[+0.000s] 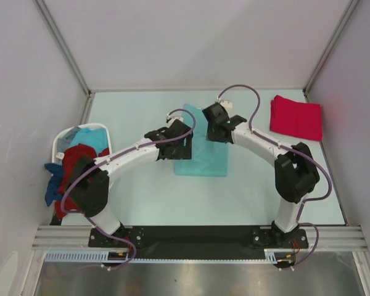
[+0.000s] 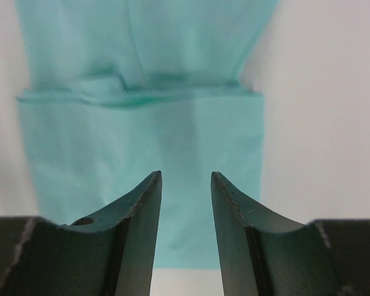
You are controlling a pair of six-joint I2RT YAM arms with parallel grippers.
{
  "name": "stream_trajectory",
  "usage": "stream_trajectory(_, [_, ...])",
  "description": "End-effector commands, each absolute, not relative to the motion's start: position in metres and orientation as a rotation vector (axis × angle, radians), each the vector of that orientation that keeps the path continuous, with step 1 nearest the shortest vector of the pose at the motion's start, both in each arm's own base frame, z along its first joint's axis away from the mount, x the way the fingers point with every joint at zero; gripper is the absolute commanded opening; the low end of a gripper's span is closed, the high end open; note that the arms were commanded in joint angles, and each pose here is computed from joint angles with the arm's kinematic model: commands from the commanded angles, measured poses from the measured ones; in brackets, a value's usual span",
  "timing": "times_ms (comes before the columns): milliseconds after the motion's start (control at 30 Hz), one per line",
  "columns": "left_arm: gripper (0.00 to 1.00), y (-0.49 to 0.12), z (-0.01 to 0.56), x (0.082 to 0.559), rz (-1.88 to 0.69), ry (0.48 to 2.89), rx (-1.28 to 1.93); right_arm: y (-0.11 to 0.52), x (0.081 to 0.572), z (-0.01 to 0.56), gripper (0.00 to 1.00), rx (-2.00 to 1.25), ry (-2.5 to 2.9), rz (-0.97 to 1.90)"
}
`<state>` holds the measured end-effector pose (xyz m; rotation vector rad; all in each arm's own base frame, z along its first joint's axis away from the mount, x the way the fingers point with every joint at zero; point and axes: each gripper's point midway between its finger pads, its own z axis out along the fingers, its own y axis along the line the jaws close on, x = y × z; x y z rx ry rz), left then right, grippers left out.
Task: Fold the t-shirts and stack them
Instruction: Fold the folded rectangular tshirt in 1/3 of the way, then grab one side of the 2/3 rectangular tshirt with both arms
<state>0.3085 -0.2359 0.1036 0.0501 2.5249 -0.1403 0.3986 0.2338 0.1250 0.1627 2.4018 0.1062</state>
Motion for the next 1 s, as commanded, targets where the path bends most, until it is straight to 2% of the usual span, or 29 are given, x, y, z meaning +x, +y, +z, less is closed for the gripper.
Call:
stream_trajectory(0, [0.85,-0.243,0.107,0.303,-0.225,2.503,0.027,0.220,0.375,0.112,0.43,0.207,2.425,0.080])
stream_trajectory(367, [0.84,-0.250,0.081,0.305,-0.187,2.557,0.056,0.225,0.374,0.046,0.43,0.157,2.533,0.029])
stream_trajectory(667, [0.83,-0.258,0.066,0.313,-0.136,2.617,0.105,0.226,0.380,0.017,0.43,0.137,2.610,0.021])
stream_trajectory(800, [0.83,-0.254,0.080,0.316,-0.135,2.573,0.070,0.218,0.381,0.031,0.42,0.155,2.569,0.003])
stream_trajectory(967, [0.84,-0.238,0.126,0.307,-0.176,2.449,0.020,0.203,0.370,0.107,0.43,0.178,2.418,0.003])
